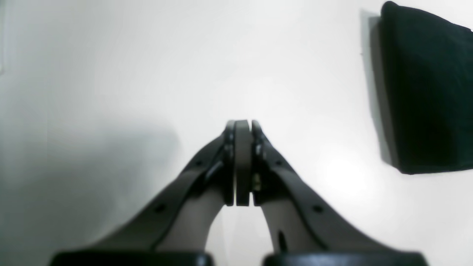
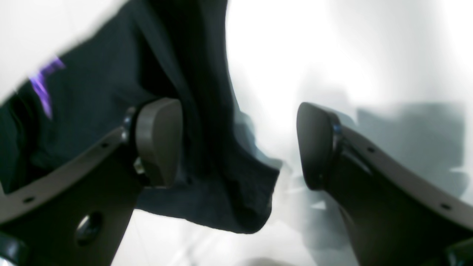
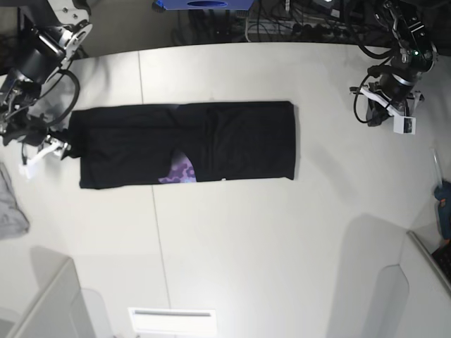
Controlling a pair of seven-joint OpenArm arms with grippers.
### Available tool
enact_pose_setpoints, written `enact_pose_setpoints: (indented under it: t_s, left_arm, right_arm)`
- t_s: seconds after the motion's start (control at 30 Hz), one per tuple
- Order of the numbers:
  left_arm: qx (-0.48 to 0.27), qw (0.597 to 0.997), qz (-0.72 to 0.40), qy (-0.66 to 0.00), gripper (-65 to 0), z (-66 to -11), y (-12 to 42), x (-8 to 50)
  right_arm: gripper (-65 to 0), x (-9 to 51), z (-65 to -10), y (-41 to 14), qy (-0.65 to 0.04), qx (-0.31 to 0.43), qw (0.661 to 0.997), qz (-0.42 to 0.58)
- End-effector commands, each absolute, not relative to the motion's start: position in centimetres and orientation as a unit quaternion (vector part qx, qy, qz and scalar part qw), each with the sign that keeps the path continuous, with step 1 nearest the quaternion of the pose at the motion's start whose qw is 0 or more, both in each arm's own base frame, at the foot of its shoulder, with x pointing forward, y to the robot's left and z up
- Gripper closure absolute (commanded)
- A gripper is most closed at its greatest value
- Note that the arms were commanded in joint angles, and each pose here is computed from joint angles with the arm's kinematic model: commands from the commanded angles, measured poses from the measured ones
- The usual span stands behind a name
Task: Fold the T-shirt properly
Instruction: 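Release the shirt and raise both grippers away from it, then grasp both ends of the folded shirt with both grippers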
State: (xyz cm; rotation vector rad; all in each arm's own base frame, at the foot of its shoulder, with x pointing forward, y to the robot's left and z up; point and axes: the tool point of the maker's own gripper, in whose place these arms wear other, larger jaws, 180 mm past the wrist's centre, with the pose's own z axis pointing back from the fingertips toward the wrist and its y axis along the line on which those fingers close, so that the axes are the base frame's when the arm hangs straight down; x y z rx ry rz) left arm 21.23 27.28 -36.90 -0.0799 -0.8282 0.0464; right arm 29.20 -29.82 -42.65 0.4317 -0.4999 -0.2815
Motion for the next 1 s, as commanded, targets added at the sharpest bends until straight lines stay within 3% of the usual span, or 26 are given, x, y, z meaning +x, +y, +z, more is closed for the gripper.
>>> enact_pose_setpoints:
  t_s: [0.0, 0.17, 0.5, 0.83, 0.9, 0.97]
  left_arm:
    - [-0.039, 0.906, 0.015, -0.421, 0.0, -35.9, 27.4, 21.7]
    - [-0.039, 0.906, 0.014, -0.421, 0.0, -35.9, 27.3, 21.8]
    - [-0.097, 0.906, -0.024, -0.41, 0.0, -37.1, 21.5, 23.5]
    - [-0.126, 0.917, 0.013, -0.377, 0.0, -40.5, 19.6, 26.0]
    - [-0.123, 0.922, 0.004, -0.367, 0.0, -41.3, 19.3, 26.2]
    - [-0.108, 0.929, -0.019, -0.354, 0.0, -42.1, 18.8, 26.3]
  right_arm:
    - [-45.5, 29.8, -41.8, -30.8, -0.255, 0.204, 0.936, -0.132]
    - [-45.3, 28.1, -42.9, -29.7, -0.226, 0.214, 0.946, -0.09]
    - [-45.3, 27.5, -44.8, -25.2, -0.186, 0.243, 0.951, -0.053]
    - [-45.0, 26.8, -45.9, -23.9, -0.186, 0.249, 0.949, -0.05]
    - [-41.7, 26.8, -45.9, -24.0, -0.189, 0.246, 0.949, -0.05]
    - [-33.9, 26.9, -45.9, -24.0, -0.191, 0.246, 0.949, -0.05]
